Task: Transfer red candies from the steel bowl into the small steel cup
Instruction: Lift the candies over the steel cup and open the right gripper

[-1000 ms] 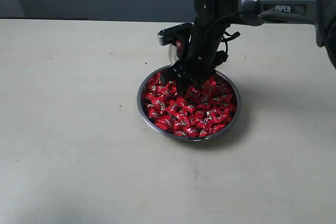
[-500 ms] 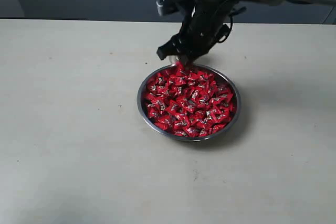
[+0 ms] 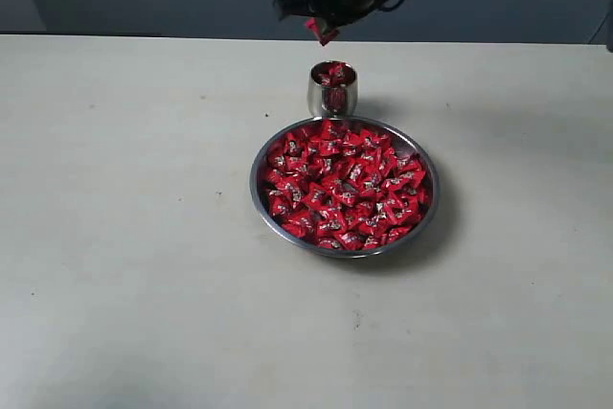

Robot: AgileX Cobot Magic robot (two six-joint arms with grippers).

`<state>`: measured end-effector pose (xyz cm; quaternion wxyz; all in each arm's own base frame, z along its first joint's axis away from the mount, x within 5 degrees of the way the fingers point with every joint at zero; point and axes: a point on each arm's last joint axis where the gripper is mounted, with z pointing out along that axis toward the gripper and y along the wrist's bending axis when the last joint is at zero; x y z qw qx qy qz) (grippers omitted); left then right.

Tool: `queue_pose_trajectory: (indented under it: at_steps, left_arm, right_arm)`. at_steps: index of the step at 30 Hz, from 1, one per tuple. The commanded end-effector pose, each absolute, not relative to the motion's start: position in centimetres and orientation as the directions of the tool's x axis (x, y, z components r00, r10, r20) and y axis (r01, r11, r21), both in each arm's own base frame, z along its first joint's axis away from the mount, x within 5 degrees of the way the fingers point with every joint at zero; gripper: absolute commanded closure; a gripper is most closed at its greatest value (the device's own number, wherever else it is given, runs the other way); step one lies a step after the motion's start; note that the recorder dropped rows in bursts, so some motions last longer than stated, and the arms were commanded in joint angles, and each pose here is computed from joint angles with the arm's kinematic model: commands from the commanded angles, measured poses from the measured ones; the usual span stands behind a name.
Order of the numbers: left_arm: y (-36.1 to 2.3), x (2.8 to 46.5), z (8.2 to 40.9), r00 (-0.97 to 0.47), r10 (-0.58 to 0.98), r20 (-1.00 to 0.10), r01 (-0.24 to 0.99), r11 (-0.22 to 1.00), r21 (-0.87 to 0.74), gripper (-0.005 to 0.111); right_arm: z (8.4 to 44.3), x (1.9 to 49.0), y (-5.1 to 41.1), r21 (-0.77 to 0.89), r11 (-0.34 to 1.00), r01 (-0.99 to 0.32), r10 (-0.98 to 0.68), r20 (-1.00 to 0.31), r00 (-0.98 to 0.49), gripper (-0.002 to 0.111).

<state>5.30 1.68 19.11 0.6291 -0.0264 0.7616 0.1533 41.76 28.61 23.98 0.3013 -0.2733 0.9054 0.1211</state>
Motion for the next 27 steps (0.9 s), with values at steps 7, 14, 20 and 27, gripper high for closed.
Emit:
queue_pose_trajectory:
  at_steps: [7, 14, 20, 27]
  left_arm:
    - [1.7, 5.3, 19.2, -0.194, 0.157, -0.968, -0.232, 0.952, 0.201, 0.106]
    - [1.7, 5.3, 19.2, -0.194, 0.157, -0.968, -0.232, 0.952, 0.201, 0.106]
    - [1.7, 5.3, 19.2, -0.194, 0.157, -0.968, -0.232, 0.952, 0.201, 0.106]
    - [1.7, 5.3, 19.2, -0.194, 0.157, -0.968, -0.232, 0.952, 0.201, 0.106]
  right_arm:
    - [19.1, 43.5, 28.2, 0.107, 0.846, -0.522, -0.408, -0.502, -0.763, 0.108]
    - [18.7, 43.4, 28.2, 0.109, 0.846, -0.521, -0.412, -0.485, -0.771, 0.075]
    - [21.5, 42.9, 27.9, 0.11, 0.843, -0.526, -0.403, -0.518, -0.754, 0.061]
    - [26.1, 41.2, 26.9, 0.115, 0.834, -0.54, -0.413, -0.52, -0.748, 0.068]
